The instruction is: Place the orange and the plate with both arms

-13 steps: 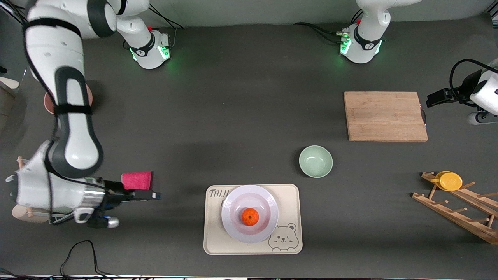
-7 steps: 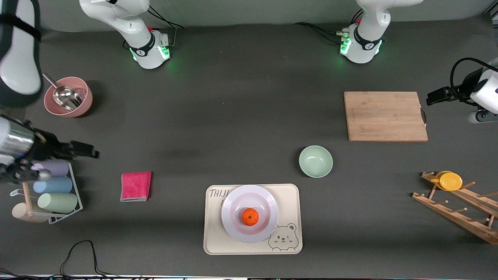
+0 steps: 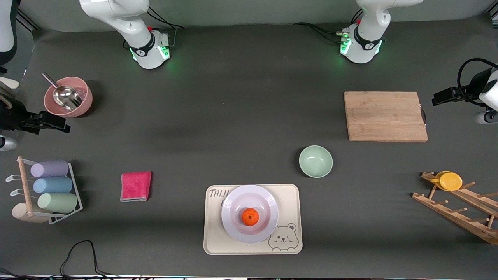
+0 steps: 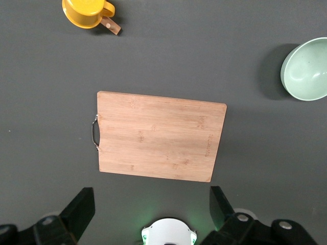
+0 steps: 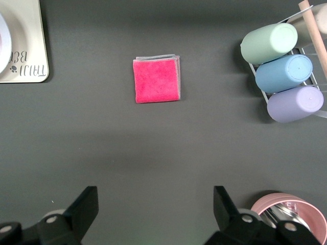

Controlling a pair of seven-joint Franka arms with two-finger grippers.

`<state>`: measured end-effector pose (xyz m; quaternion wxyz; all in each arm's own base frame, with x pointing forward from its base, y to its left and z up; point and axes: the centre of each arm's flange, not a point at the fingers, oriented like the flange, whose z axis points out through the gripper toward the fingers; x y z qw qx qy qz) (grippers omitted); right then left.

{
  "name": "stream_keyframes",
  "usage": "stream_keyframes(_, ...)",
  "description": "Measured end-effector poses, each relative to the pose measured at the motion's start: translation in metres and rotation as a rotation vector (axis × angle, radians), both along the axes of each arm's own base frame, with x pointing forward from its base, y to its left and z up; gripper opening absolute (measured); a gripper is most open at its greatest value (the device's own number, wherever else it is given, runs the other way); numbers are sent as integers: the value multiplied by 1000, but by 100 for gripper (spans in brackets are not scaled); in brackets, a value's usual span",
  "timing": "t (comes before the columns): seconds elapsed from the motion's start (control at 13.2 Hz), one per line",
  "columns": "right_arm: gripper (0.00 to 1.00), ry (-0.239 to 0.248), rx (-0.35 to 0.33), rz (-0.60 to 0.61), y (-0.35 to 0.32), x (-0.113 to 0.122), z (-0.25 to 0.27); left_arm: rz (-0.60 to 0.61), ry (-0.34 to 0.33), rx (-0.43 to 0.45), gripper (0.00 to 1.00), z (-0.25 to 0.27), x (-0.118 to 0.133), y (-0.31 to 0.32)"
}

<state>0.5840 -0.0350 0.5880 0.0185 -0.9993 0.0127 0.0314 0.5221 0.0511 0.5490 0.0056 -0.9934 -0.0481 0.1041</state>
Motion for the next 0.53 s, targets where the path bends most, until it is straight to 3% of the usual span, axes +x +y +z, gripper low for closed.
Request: stream_keyframes(0.53,100,-2,-16,0,-1,-2,1,-3,-12,13,100,6,2,1)
